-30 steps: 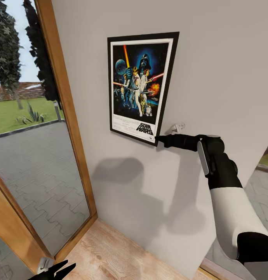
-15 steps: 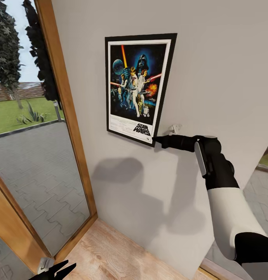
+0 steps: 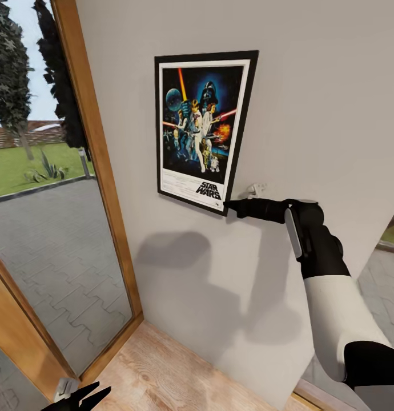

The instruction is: Pick up the poster from the kitchen countertop and hang it on one of the wall nails in the kitchen.

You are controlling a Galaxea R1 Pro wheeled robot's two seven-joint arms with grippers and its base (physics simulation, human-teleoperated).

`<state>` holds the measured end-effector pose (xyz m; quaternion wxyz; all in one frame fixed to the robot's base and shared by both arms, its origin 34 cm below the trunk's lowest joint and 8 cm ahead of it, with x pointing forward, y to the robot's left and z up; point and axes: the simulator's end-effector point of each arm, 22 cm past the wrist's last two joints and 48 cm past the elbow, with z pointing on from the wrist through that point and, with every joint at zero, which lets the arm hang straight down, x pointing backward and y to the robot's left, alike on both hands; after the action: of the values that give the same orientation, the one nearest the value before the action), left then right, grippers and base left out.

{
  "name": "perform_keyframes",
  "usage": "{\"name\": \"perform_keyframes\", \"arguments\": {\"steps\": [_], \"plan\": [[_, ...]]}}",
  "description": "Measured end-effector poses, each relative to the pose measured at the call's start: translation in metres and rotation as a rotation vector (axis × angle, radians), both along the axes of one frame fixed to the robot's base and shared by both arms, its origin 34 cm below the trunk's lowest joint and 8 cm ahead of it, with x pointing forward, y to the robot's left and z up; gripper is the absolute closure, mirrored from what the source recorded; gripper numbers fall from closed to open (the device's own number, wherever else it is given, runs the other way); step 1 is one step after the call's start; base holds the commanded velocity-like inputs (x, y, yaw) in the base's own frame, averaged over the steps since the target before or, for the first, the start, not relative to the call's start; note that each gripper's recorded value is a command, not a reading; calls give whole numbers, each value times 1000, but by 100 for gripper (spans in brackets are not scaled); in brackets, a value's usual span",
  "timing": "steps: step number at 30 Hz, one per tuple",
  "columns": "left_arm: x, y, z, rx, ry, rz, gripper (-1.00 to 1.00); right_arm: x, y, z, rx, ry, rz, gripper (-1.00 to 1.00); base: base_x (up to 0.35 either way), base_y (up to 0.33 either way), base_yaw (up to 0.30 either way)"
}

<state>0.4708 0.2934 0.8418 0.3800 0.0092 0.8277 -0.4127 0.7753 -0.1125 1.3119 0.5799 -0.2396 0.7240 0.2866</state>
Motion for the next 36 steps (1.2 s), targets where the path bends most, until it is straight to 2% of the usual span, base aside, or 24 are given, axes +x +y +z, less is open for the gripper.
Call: {"name": "perform_keyframes", "arguments": {"steps": [17,25,36], "plan": [[0,2,0,3,0,-1,-100,4,-3,-2,-5,2,-24,100,0,0,0],[0,2,0,3,0,-1,-100,9,-8,-3,-10,3,-55,100,0,0,0],[0,1,0,3,0,-1,-100,9,-9,-2,-10,2,-59,100,0,0,0]]}}
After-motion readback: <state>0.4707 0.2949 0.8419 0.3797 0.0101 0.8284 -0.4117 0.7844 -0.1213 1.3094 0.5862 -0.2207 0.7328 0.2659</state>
